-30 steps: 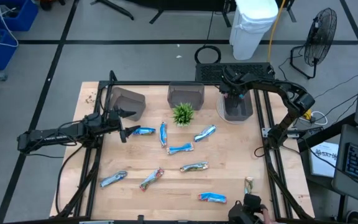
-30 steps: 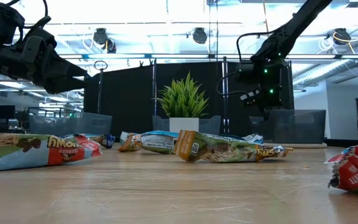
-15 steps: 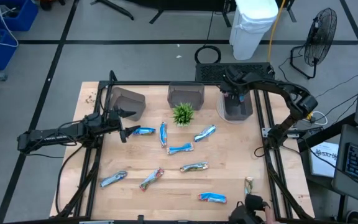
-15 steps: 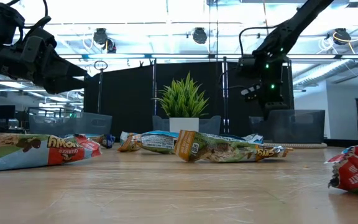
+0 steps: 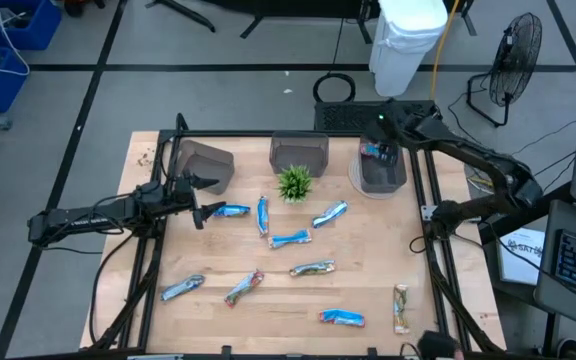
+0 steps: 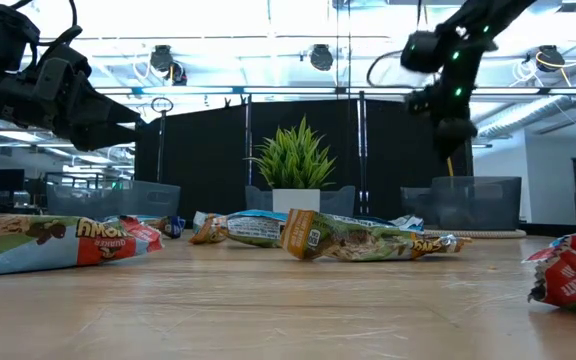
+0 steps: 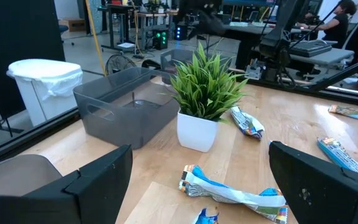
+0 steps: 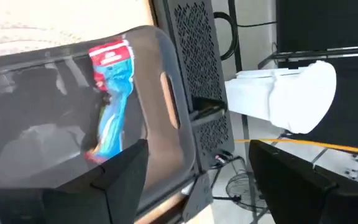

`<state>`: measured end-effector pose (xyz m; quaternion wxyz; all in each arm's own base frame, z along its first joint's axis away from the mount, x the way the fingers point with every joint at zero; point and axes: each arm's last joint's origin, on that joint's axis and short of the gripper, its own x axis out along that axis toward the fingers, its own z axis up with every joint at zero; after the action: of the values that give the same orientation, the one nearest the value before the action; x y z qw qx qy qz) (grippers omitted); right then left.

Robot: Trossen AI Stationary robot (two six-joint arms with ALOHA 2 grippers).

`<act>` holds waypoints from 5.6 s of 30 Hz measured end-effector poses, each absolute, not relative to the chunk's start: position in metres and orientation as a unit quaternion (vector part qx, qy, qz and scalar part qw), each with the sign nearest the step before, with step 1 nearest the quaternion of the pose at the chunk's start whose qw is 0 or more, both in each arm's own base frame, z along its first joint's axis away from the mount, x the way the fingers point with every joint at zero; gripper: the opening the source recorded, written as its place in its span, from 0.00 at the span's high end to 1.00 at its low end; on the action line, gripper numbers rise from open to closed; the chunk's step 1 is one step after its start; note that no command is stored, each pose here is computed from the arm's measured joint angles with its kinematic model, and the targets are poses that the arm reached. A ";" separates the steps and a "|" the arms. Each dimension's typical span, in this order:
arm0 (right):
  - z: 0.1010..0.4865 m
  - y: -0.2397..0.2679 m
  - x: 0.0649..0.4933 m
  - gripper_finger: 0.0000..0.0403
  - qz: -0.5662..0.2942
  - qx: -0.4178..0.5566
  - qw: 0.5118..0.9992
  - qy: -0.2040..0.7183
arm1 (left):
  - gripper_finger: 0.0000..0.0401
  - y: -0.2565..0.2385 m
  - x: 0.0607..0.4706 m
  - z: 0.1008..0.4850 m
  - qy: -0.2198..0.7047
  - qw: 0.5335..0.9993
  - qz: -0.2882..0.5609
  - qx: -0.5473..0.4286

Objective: Pick and place Granola Bars by type
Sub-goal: Put the red granola bar into the right black bin

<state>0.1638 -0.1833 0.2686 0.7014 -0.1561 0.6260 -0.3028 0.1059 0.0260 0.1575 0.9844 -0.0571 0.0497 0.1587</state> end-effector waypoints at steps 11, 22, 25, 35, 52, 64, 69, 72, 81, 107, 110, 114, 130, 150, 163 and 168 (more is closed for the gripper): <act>0.317 -0.128 0.137 0.32 -0.329 -0.064 0.709 0.620 | 0.07 0.026 0.106 0.157 0.050 0.984 0.159 -0.057; 0.342 -0.081 0.130 0.32 -0.330 0.006 0.720 0.610 | 0.07 0.026 0.106 0.157 0.050 0.984 0.159 -0.057; 0.340 -0.070 0.132 0.32 -0.308 0.047 0.723 0.616 | 0.07 0.026 0.106 0.157 0.050 0.984 0.159 -0.057; 0.337 -0.026 0.159 0.34 -0.209 0.117 0.775 0.585 | 0.07 0.026 0.106 0.157 0.050 0.984 0.159 -0.057; 0.294 0.067 0.221 0.36 -0.150 0.107 0.767 0.615 | 0.07 0.026 0.106 0.157 0.050 0.984 0.159 -0.057; 0.263 0.159 0.218 0.36 -0.093 0.091 0.761 0.636 | 0.07 0.026 0.106 0.157 0.050 0.984 0.159 -0.057; 0.258 0.194 0.210 0.37 -0.030 0.083 0.784 0.614 | 0.07 0.026 0.106 0.157 0.050 0.984 0.159 -0.057; 0.255 0.209 0.207 0.36 -0.001 0.081 0.793 0.603 | 0.07 0.026 0.106 0.158 0.050 0.984 0.159 -0.057; 0.234 0.235 0.215 0.32 0.024 0.057 0.815 0.577 | 0.07 0.026 0.106 0.157 0.050 0.984 0.159 -0.057; 0.150 0.258 0.255 0.41 -0.002 0.041 0.802 0.596 | 0.07 0.026 0.106 0.157 0.050 0.984 0.159 -0.057; 0.145 0.258 0.256 0.42 -0.006 0.038 0.800 0.599 | 0.07 0.026 0.106 0.157 0.050 0.984 0.159 -0.057; 0.143 0.257 0.257 0.45 -0.007 0.035 0.799 0.600 | 0.07 0.026 0.106 0.158 0.050 0.984 0.159 -0.057; 0.143 0.256 0.257 0.86 0.009 0.013 0.802 0.598 | 0.07 0.026 0.106 0.157 0.050 0.984 0.159 -0.057; 0.254 0.169 0.251 0.98 0.036 0.073 0.805 0.587 | 0.07 0.026 0.106 0.157 0.050 0.984 0.159 -0.057; 0.319 0.056 0.208 0.98 -0.025 0.074 0.812 0.578 | 0.07 0.026 0.106 0.157 0.050 0.984 0.159 -0.057; 0.327 0.021 0.189 0.98 -0.033 0.045 0.796 0.602 | 0.07 0.026 0.106 0.158 0.050 0.984 0.159 -0.057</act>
<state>0.1886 0.0209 0.3273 0.7963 0.0449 0.6023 -0.0330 0.1059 0.0260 0.1575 0.9844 -0.0571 0.0497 0.1588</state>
